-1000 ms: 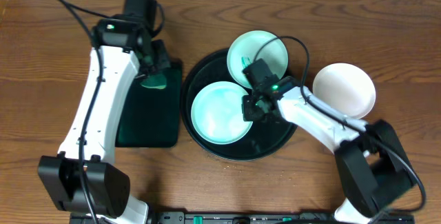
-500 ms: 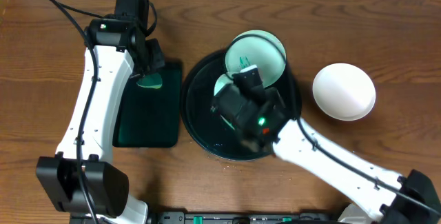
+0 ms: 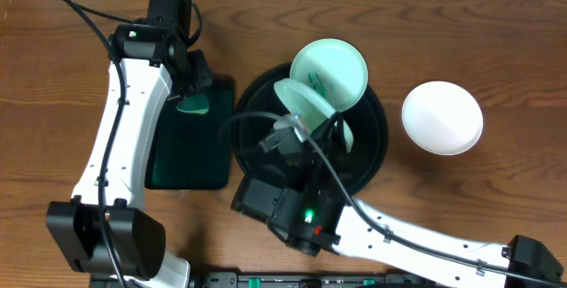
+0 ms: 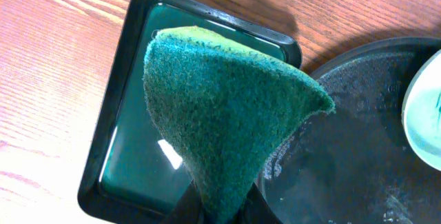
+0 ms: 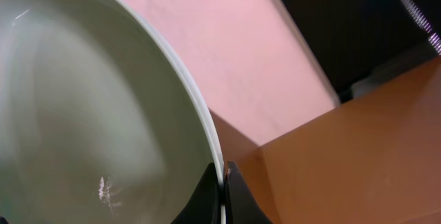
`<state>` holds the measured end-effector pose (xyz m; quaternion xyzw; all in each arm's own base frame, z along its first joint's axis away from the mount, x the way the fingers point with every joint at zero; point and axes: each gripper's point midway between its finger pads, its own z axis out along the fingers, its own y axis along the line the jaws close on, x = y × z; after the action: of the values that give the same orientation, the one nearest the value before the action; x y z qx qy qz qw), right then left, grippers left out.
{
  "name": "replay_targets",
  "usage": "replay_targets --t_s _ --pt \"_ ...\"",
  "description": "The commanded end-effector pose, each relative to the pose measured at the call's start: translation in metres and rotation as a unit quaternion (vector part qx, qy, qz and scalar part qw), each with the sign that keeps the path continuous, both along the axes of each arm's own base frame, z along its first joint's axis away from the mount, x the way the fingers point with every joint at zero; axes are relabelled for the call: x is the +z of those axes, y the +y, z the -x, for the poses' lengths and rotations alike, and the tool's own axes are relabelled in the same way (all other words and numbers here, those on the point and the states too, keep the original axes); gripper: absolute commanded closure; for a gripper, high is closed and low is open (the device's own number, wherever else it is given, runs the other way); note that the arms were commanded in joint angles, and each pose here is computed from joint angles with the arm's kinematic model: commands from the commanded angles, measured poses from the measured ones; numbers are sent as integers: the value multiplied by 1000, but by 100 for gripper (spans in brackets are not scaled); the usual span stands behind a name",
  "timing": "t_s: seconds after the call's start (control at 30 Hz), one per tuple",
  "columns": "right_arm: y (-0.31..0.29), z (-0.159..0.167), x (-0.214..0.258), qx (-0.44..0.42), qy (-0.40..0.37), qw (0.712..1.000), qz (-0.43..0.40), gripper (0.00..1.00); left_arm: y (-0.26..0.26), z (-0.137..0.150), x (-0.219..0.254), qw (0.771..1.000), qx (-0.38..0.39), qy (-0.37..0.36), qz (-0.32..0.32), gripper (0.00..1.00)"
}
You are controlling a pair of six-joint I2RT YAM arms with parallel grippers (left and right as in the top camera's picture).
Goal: Clean dirty plates on tray and stack at the side
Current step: 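Lift scrubbed light-green plate with right gripper and set it on white plate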
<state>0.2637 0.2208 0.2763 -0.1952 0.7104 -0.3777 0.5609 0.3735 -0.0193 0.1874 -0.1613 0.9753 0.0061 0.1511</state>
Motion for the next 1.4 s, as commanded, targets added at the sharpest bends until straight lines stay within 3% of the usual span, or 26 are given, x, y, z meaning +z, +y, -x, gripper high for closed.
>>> replay_targets --t_s 0.0,0.3,0.43,0.6,0.73,0.83,0.93,1.03,1.17,1.37 --pt "-3 6 28 -7 -50 999 5 99 2 -3 8 1000 -2 -11 -3 93" --pt "-2 5 21 -2 -31 1000 1 99 2 -2 8 1000 -2 -9 -3 93" --pt "3 -3 -26 18 93 993 -64 99 2 -2 8 1000 -2 -10 -3 93" --pt "6 -9 -98 -6 294 924 -244 99 2 -4 8 1000 -2 -13 -2 93" --pt "-13 -26 -118 -31 377 868 -322 99 2 -4 8 1000 -2 -13 -3 93" --pt "-20 -37 -118 -13 430 810 -397 99 2 -4 8 1000 -2 -13 -3 93" --pt "-51 -57 -107 -25 431 761 -484 99 2 -4 8 1000 -2 -13 -3 93" --pt "-113 -78 -101 -80 396 736 -543 99 2 -5 9 1000 -2 -17 -2 93" --pt "-199 -86 -111 -188 338 727 -568 99 1 -11 11 1000 0 -30 0 93" --pt "-304 -68 -145 -334 263 700 -574 99 1 -12 11 1000 0 -30 0 93"
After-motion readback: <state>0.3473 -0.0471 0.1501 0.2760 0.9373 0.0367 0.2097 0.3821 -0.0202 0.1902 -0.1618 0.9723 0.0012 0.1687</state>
